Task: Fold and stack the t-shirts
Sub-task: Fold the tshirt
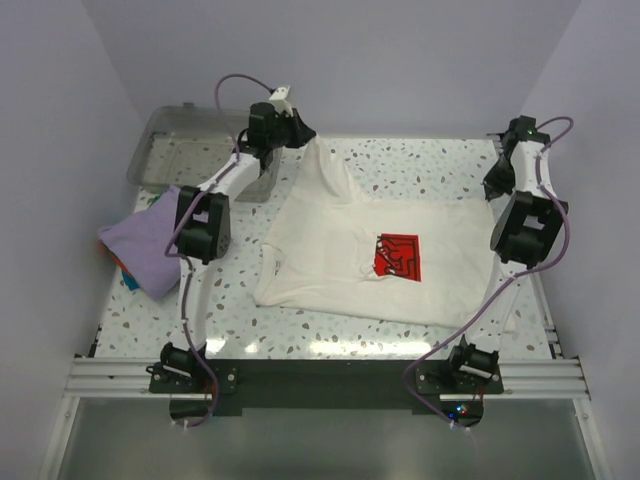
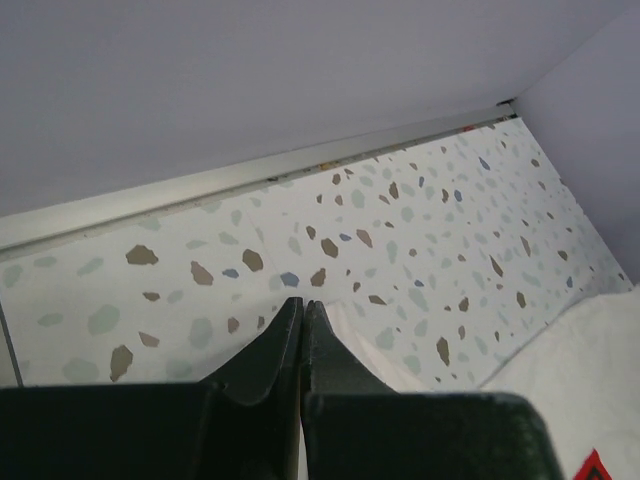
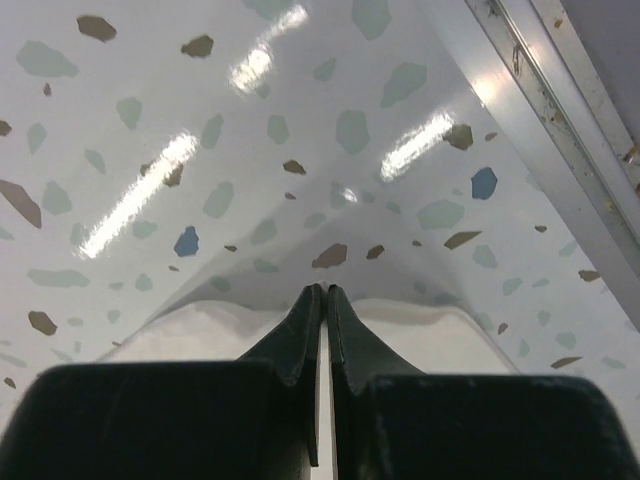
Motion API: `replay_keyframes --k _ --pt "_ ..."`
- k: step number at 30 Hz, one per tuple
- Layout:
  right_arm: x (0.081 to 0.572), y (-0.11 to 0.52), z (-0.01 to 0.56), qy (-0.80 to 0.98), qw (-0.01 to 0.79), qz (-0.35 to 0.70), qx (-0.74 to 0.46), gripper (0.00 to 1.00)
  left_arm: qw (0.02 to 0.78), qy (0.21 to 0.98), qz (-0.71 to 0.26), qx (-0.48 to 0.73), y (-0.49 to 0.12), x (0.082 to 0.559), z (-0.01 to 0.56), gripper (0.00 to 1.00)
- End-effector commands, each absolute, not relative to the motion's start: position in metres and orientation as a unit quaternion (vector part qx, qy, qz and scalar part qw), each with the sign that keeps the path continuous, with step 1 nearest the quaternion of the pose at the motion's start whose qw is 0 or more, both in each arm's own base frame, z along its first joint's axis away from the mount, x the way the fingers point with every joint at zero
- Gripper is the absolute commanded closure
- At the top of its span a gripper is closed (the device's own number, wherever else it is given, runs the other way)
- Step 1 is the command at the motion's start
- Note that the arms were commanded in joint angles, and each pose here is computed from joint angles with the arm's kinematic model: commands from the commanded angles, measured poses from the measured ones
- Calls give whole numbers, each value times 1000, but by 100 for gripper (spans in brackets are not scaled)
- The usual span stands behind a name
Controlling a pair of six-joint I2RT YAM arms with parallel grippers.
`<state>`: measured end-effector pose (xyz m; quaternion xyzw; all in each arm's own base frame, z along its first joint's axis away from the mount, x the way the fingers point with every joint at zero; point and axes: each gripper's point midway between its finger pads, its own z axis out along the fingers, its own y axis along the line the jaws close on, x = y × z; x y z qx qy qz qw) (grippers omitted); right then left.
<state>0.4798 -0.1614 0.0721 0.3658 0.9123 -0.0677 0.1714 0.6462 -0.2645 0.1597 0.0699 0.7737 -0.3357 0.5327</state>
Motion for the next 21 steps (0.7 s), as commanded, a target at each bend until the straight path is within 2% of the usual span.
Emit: replay_keyframes --k 1,2,3,12,19,21 --pt "472 -155 125 908 216 -54 354 100 567 706 -403 133 -275 606 256 100" --pt "469 -154 128 909 219 -55 350 100 551 719 -401 136 -274 596 241 100" --pt "461 -151 133 909 221 -54 348 100 558 711 -403 144 -271 584 262 100" --pt "404 -137 142 917 205 -61 338 100 551 724 -379 170 -245 497 281 100" --pt "350 -141 139 913 188 -78 355 100 492 774 -357 176 -224 430 241 100" --pt "332 -145 135 911 180 -81 362 100 491 771 -365 176 -222 411 247 100"
